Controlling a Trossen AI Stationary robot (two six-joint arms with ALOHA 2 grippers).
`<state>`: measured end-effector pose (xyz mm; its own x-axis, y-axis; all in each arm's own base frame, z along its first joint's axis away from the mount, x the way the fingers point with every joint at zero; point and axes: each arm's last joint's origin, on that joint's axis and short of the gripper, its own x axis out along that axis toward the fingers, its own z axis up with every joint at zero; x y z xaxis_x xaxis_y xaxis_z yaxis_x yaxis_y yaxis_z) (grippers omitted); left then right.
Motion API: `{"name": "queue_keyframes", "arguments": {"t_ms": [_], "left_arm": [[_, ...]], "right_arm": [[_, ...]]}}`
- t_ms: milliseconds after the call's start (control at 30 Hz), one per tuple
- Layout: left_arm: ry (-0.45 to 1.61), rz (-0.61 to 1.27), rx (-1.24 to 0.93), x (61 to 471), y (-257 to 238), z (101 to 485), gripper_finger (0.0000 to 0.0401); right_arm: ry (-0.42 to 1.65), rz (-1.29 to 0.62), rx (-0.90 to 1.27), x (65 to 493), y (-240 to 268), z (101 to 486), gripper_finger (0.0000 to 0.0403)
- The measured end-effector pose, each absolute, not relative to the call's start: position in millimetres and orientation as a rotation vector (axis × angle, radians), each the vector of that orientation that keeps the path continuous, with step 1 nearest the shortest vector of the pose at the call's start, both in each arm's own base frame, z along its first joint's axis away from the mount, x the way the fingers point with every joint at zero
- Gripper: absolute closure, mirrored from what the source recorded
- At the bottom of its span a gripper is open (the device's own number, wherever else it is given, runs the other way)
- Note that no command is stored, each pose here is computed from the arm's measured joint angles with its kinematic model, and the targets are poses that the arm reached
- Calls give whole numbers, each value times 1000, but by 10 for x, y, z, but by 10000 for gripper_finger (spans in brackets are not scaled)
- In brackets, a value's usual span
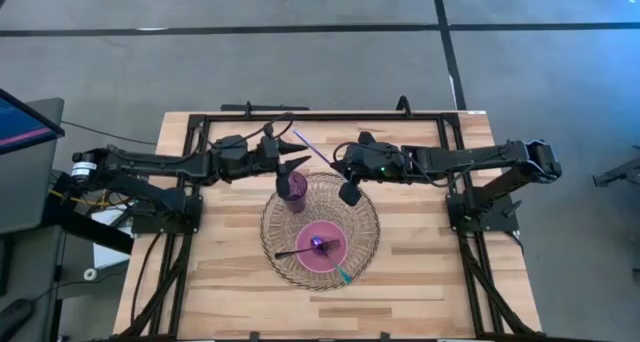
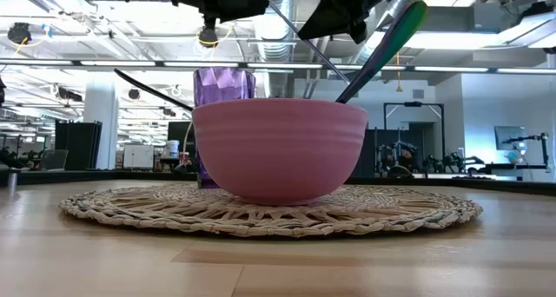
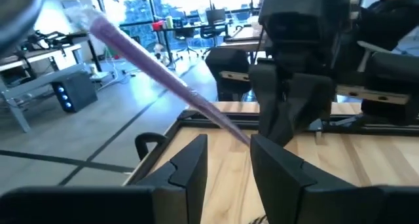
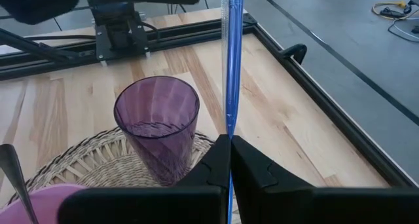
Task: Pick & Place Utensil
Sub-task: Put the blue straw into the violet cup
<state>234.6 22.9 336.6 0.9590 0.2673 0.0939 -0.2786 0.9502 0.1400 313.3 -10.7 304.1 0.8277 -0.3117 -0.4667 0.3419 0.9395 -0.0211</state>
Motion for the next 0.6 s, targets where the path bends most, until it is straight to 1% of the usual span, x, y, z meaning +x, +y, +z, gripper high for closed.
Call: {"name": "queue_keyframes", "arguments": {"t_ms": [200, 600], "left_arm": [[-124, 188, 154, 2343, 257, 3407, 284], [-175, 223, 135, 2325, 337, 3455, 284]], "right_arm": [[484, -347, 64, 3132, -108, 3041, 401], [486, -345, 53, 3133, -111, 3042, 401]]}}
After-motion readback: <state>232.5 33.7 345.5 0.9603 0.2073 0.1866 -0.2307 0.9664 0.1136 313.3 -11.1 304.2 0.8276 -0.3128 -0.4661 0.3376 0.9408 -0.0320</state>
